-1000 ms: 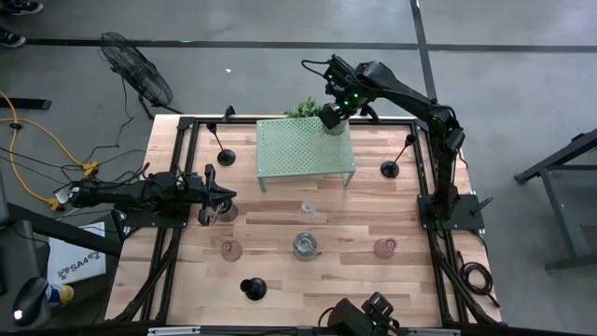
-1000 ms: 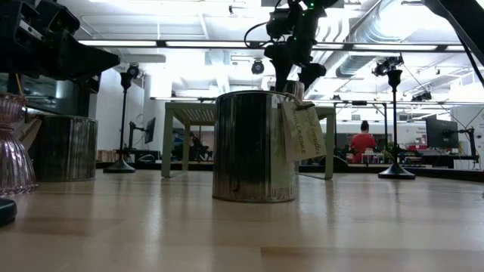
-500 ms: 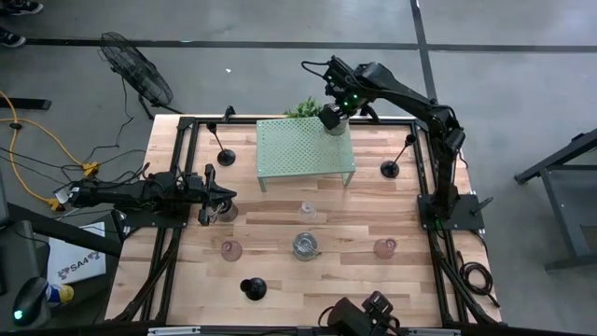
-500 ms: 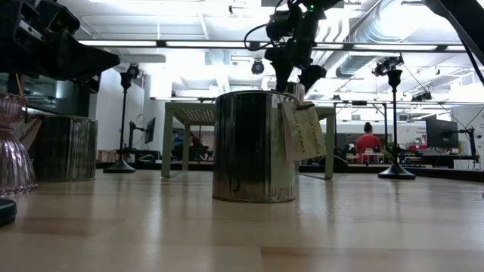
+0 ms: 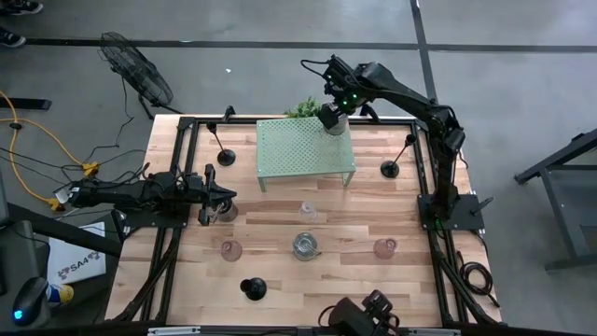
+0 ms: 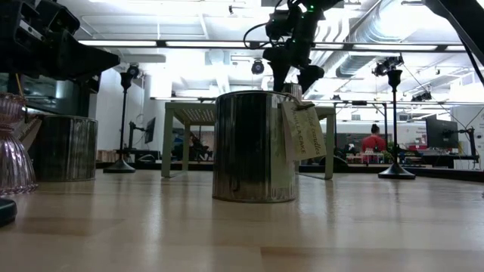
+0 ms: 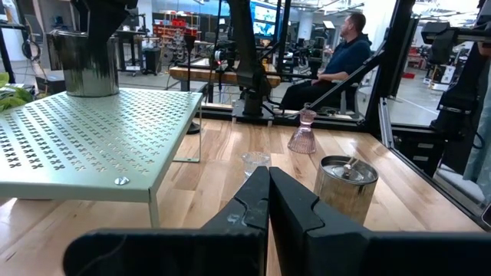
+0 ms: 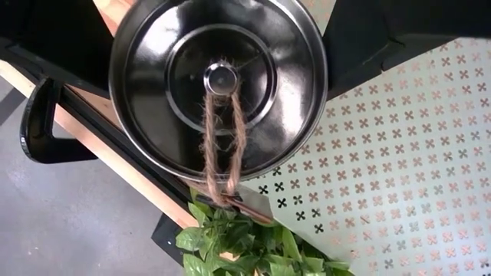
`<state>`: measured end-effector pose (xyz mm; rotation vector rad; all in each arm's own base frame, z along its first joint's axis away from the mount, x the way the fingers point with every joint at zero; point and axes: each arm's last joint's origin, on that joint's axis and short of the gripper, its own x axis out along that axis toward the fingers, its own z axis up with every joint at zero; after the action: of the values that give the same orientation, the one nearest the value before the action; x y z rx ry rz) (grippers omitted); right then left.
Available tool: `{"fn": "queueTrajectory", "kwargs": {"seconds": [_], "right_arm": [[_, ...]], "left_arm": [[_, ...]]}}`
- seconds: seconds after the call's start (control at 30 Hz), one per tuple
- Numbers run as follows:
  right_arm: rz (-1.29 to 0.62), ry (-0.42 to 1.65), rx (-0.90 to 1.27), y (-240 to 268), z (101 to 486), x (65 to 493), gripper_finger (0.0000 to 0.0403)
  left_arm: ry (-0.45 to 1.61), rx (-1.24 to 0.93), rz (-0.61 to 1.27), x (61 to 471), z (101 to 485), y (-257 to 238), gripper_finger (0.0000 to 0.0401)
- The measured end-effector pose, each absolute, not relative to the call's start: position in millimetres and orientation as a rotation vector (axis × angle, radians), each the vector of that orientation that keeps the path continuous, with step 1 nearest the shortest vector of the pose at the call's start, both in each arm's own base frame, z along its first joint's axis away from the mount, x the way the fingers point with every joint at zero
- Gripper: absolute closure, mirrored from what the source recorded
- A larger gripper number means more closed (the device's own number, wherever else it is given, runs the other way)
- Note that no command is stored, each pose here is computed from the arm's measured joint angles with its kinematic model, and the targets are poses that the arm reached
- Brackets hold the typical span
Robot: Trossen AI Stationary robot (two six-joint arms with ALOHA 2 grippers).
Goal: Pick & Place candle stick holders
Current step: Put the top right silver scented candle on the shelf, then put the bottom silver scented candle on the shelf aligned with the silver scented candle
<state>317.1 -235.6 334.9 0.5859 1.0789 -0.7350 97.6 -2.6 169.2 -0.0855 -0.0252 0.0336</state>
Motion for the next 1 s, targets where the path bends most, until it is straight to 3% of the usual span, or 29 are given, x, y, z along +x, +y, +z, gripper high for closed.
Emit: {"fn": "queueTrajectory", "kwargs": {"seconds": [0.43,1.0], "right_arm": [[-0.738,1.056,0.578,-235,342,313,0.0017],[-0.741,0.942,0.514,-209,390,286,0.0016]], "left_arm": [[-0.025,-0.086,0.034,98,169,-3,0.0401],[-0.025,-0.085,0.033,98,169,-3,0.0401]]}}
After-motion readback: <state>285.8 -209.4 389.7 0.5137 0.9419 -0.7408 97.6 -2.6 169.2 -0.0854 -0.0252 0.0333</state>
